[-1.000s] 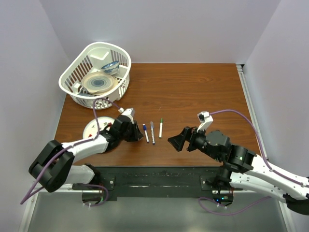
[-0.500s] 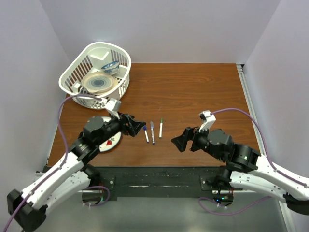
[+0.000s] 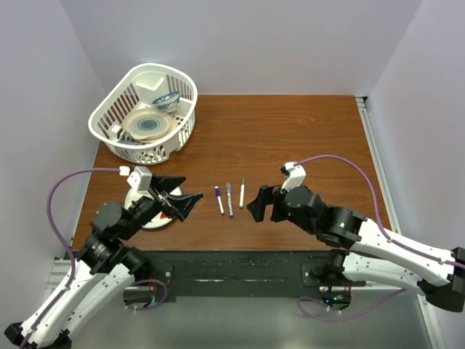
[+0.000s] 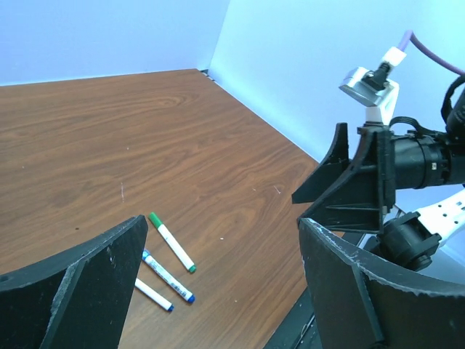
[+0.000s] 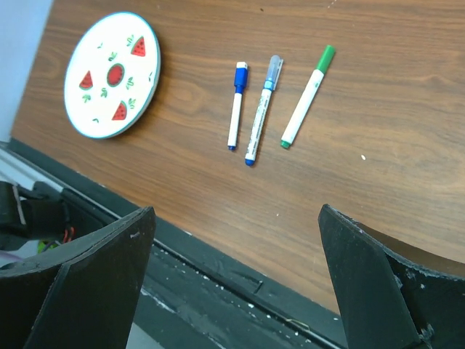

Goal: Insert the pens into the pen caps

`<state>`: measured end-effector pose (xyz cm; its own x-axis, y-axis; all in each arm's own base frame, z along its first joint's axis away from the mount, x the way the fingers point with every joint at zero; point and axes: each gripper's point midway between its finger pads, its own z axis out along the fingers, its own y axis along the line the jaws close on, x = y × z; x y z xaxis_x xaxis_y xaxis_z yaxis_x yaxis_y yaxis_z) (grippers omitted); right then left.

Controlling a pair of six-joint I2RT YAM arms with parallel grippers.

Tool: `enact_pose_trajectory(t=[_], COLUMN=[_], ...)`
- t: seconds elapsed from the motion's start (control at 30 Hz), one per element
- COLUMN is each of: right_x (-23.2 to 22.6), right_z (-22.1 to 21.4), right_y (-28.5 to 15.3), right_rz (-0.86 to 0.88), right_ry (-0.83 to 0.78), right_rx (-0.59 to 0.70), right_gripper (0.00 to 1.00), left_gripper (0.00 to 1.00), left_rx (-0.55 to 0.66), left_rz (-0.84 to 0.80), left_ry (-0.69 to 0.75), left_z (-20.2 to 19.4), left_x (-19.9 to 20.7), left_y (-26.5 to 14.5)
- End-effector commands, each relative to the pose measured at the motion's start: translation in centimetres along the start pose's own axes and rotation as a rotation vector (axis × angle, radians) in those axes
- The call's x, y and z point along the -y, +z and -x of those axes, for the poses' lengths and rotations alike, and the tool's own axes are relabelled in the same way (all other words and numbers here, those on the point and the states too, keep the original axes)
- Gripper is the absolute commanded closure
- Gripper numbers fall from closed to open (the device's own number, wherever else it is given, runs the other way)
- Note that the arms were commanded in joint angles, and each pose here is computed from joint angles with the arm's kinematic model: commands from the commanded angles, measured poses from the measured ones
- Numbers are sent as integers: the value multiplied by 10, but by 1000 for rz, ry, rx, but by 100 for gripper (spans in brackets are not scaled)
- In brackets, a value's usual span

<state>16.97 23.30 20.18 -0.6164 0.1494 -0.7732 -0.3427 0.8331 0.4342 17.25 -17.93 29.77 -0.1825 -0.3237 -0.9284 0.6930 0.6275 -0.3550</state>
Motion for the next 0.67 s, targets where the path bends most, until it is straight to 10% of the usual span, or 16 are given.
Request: enact_pose_trajectory(t=[0.0,0.63], right_x=[-22,-22], right_z=[34,37], right_y=[4,8], right_rz=[21,54], right_ry=[41,76], right_rx=[94,154], right_gripper=[1,1], left_gripper=[9,9], left_rx=[-2,-35], left_rz=[14,-21], left_ry=[35,27], left_z=[-2,-8], left_x=[-4,1], left_y=[-2,2])
